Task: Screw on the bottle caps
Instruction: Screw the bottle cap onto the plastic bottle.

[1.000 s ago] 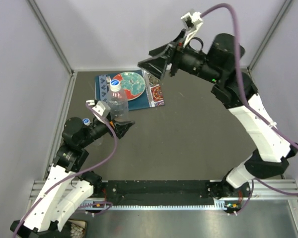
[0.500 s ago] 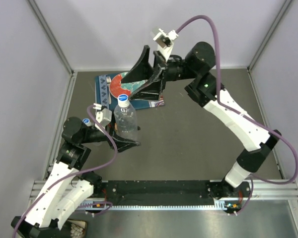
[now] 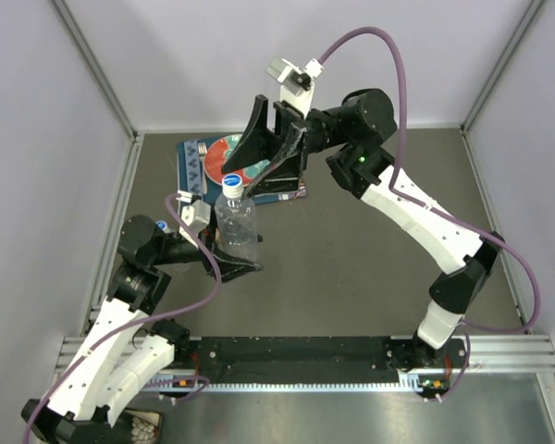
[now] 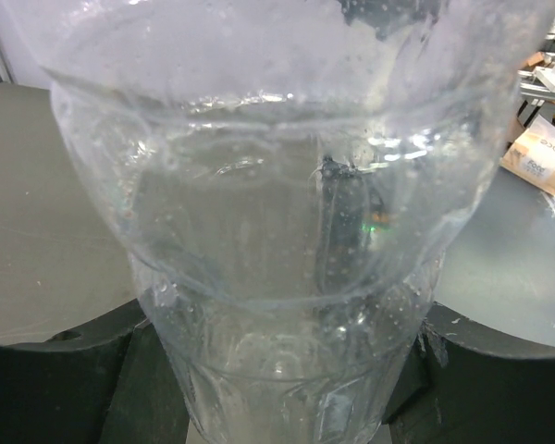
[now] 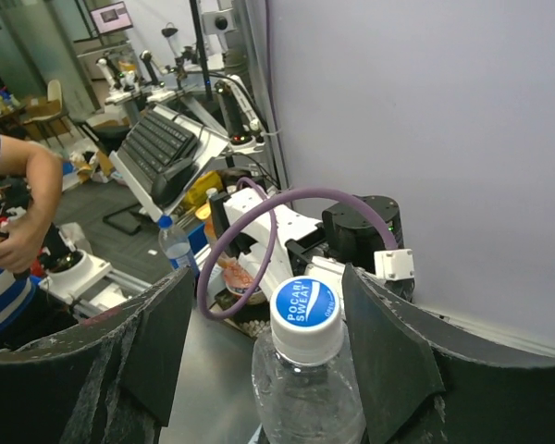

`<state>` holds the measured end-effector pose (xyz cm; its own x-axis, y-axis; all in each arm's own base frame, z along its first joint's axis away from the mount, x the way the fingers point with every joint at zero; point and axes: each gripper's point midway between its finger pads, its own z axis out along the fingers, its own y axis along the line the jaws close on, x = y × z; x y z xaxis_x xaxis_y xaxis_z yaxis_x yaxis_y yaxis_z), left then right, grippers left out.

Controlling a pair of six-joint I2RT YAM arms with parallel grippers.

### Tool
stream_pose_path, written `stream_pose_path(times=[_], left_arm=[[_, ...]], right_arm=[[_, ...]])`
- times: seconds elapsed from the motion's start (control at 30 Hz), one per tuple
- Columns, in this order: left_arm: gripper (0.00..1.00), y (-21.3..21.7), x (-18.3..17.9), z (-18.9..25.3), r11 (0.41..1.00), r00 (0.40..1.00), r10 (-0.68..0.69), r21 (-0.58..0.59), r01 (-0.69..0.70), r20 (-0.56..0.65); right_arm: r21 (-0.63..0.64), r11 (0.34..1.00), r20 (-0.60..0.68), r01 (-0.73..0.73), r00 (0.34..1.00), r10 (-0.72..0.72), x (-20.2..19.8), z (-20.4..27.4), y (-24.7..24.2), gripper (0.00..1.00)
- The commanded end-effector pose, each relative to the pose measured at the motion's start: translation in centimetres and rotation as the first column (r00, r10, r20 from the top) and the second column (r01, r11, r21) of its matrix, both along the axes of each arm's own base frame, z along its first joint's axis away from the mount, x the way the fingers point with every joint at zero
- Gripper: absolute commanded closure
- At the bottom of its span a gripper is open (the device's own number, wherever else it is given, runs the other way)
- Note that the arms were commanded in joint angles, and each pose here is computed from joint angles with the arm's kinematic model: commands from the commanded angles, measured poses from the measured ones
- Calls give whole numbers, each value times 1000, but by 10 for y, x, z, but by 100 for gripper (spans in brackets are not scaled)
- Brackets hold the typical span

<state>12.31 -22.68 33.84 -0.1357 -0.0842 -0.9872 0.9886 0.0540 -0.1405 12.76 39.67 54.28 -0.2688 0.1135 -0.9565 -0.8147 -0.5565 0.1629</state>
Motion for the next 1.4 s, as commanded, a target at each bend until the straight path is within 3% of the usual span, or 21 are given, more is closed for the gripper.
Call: stream_pose_path(times=[0.0,0.17,0.47,0.7,0.87,0.97,1.07,1.17,1.2,1.27,1.3,1.37], left_arm=[[100,0,1,15,1000,997,12,-29,-9,71],[100,1,0,16,1000,998,11,-29,-9,68],[100,1,3,17,999,997,27,-31,-25,74],[100,2,7,16,998,995,60,-30,-58,74],[100,5,22,19,988,985,152,-37,-149,78],[100,11,40,19,965,963,261,-35,-259,71],[100,19,55,20,934,930,356,-40,-354,93],[100,26,68,19,900,895,436,-38,-435,96],[100,28,70,21,892,885,452,-42,-451,114],[100,34,78,15,865,860,500,-23,-501,102],[100,36,81,15,856,850,516,-20,-517,107],[100,43,89,13,825,820,564,-16,-565,104]], right_arm=[[7,999,50,-50,998,49,-15,0,-2,35],[-3,999,43,-53,998,53,-16,-3,5,36],[-17,998,34,-63,997,64,-19,-6,7,50],[-42,998,10,-47,999,47,-14,-10,12,86],[-133,986,-8,99,995,-101,6,-30,24,93],[-171,952,15,254,967,-255,26,-41,28,100],[-236,892,21,386,920,-392,38,-60,31,100],[-287,801,58,526,844,-534,48,-76,35,100],[-295,741,79,603,788,-610,61,-81,35,100],[-335,706,100,624,769,-632,52,-92,39,100],[-344,656,116,672,724,-680,59,-96,39,100],[-355,634,148,687,711,-687,47,-103,46,100]])
